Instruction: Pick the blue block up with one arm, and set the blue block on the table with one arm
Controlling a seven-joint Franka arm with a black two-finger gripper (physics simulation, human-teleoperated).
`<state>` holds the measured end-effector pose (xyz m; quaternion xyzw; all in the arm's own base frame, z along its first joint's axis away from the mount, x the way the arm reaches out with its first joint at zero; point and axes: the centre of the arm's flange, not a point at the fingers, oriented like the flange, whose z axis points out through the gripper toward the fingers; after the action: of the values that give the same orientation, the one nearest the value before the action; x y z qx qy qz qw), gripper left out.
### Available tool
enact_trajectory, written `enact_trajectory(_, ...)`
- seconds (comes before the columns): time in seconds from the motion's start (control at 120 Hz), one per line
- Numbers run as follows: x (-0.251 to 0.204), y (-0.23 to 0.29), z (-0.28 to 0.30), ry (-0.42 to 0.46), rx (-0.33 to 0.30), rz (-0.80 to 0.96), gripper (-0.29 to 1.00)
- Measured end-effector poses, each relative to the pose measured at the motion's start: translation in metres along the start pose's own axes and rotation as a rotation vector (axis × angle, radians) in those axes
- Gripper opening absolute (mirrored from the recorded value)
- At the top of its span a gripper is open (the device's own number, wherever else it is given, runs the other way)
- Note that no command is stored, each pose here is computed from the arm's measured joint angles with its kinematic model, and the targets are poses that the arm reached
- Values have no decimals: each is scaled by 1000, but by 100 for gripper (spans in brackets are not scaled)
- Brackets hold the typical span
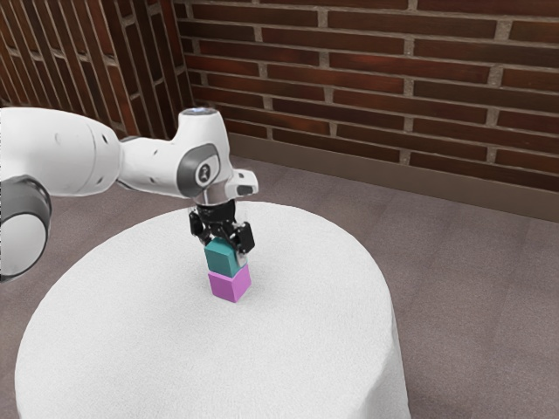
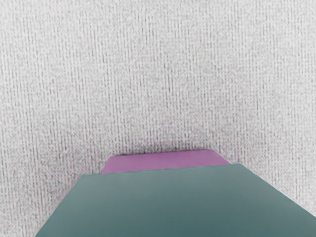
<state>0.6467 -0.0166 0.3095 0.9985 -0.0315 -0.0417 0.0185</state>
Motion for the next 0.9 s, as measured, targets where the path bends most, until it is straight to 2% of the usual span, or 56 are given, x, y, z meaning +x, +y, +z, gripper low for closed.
enact_trajectory(0.067, 1, 0, 2, -1, 1, 0, 54)
enact_trajectory(0.242, 10, -20, -22, 48, 5, -27, 41)
enact_trajectory(0.517, 5, -98, -21, 51, 12, -142, 38)
enact_trajectory(0.725, 9, -120, 22, -6, 16, -174, 38)
enact_trajectory(0.9, 9, -126, 35, -24, 15, -185, 39)
